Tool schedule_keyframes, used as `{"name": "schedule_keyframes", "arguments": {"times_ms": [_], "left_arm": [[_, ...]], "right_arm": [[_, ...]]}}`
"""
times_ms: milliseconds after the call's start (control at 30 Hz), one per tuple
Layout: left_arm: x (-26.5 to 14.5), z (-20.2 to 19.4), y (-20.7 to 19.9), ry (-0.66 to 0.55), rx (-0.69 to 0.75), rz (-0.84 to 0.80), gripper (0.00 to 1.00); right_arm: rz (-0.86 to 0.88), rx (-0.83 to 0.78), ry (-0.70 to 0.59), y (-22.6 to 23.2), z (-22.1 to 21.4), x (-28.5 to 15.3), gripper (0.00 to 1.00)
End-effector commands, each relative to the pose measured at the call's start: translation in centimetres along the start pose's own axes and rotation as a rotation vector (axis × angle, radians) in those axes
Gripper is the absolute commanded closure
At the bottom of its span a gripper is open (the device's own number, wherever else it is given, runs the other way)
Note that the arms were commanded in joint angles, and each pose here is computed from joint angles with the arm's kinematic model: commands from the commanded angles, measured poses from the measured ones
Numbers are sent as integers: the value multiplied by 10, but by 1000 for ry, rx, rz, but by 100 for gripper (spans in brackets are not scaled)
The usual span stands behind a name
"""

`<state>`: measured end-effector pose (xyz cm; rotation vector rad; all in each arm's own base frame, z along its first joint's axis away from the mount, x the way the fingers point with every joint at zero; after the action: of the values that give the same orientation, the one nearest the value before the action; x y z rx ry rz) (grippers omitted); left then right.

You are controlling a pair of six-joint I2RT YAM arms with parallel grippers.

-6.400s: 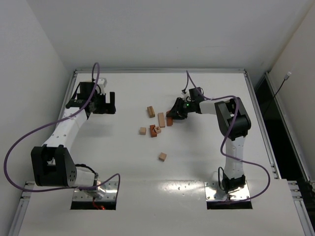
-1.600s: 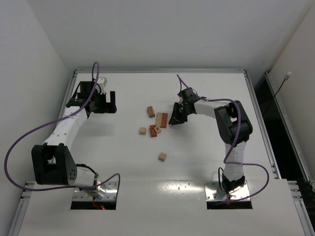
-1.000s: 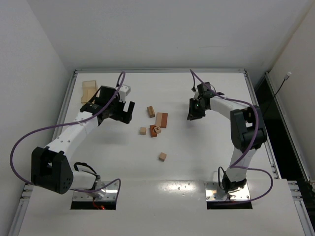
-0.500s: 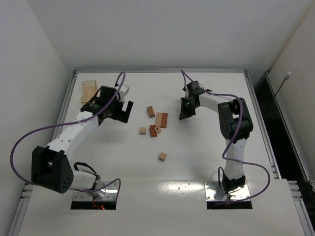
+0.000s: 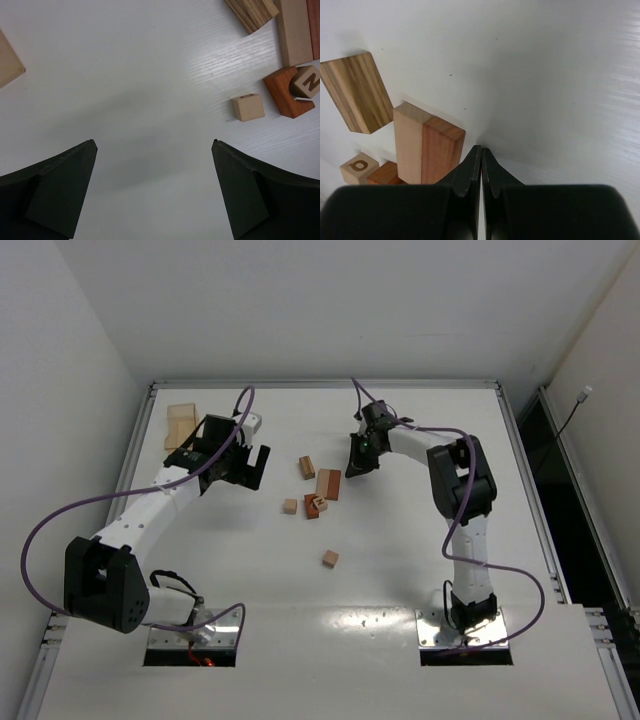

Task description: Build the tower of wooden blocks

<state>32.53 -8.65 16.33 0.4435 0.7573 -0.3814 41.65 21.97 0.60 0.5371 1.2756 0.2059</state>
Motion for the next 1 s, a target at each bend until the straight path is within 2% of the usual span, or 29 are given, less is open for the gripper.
{"name": "schedule_keyframes", "arguments": {"times_ms": [0,667,833,967], "left_arm": [[-2,14,10,-39,-11,28,1],[-1,10,8,-30,-11,25,1],[-1,6,4,-28,-10,3,1],[-2,6,-4,-47,11,-47,1]], "right_arm": [[0,3,0,6,0,9,100],[5,-4,6,14,-3,15,100],[-75,-20,-35,-15,1,-14,88],[-108,-10,-78,-42,9,-52,82]]}}
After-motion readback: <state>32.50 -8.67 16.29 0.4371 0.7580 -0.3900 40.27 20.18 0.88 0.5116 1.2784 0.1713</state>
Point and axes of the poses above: each gripper's point midway between its finger pads, its own x axis out along the fingers, its own y axis along the line the jaws close on, z = x × y, the point moved 2 cm from there along -x, back along the fingers, and after that the axes turned 15 degrees about x, right-handed, at the moved point
